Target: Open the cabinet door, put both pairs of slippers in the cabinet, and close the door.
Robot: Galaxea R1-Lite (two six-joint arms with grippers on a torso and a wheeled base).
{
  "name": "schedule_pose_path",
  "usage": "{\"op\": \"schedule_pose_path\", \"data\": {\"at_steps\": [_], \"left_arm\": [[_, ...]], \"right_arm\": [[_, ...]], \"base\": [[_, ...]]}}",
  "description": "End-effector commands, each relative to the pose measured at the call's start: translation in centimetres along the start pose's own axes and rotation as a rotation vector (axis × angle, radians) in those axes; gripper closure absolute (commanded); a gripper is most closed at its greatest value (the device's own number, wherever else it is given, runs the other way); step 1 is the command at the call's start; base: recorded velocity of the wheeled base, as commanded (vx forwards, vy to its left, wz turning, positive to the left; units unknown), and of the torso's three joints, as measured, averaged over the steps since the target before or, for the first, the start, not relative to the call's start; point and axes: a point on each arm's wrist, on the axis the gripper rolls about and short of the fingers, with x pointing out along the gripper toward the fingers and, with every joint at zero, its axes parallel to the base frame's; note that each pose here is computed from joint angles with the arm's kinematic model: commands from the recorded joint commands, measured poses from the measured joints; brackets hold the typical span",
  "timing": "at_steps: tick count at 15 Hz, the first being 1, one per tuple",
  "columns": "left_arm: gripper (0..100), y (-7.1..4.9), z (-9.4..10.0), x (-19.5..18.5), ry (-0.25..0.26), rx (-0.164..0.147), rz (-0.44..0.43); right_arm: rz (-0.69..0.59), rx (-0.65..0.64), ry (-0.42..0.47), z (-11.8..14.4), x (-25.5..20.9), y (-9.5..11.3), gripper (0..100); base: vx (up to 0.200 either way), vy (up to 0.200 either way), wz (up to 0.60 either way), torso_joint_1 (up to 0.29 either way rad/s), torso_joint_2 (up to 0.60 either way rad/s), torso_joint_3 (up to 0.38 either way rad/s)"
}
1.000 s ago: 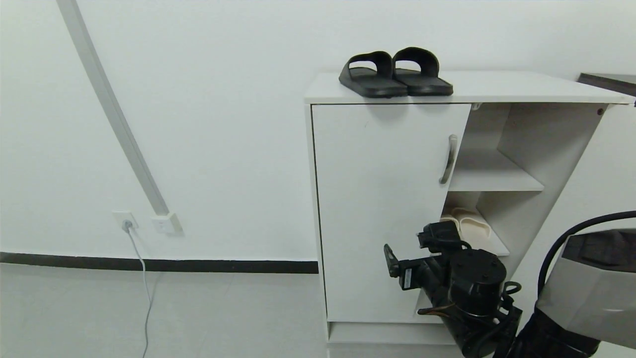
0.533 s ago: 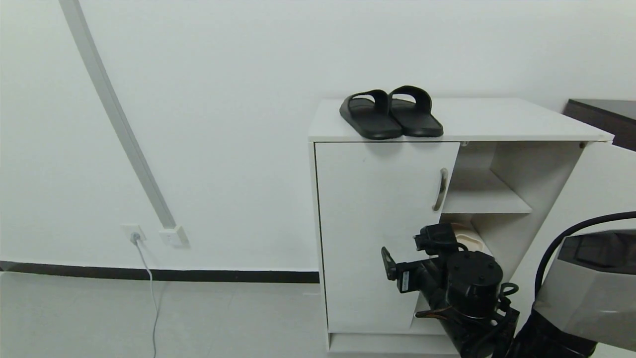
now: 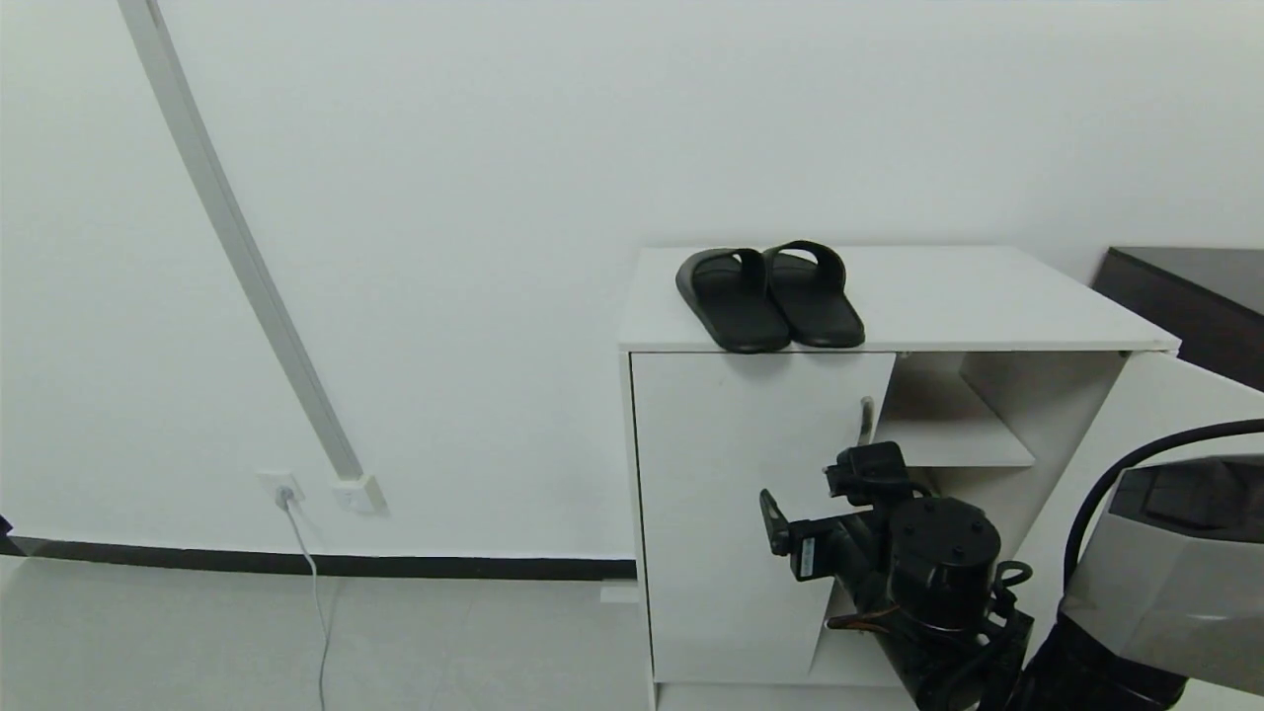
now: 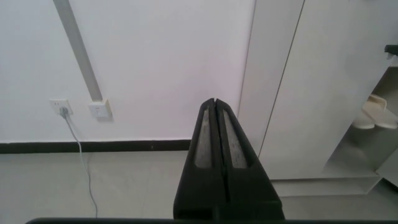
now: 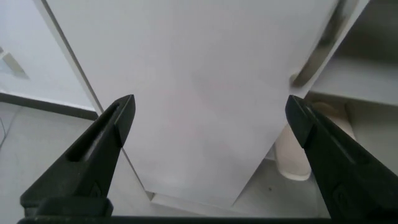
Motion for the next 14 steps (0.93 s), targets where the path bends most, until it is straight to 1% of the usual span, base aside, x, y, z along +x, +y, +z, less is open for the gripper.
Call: {"op": "schedule_pose_path", "data": {"at_steps": [1,8,14], "left_arm": [[100,0.0,0.0,0.01,0.001,0.0,-0.002],[100,0.0,0.0,0.01,0.001,0.0,0.0],[100,0.0,0.0,0.01,0.001,0.0,0.001]], "right_arm": [[0.001,-0.001,0.001,-0.02,-0.02,0.02,0],[0.0,-0.003,0.005,-0.11,-0.09,-0.03,0],[0.003,-0.006,0.009,-0.22,-0.22,-0.06,0]], "base": [[0.0,0.0,0.0,0.198,-0.52,-0.325],[0.0,0.0,0.0,0.221,-0.53,-0.318],[0.0,0.0,0.0,0.26,-0.59,-0.334]]}}
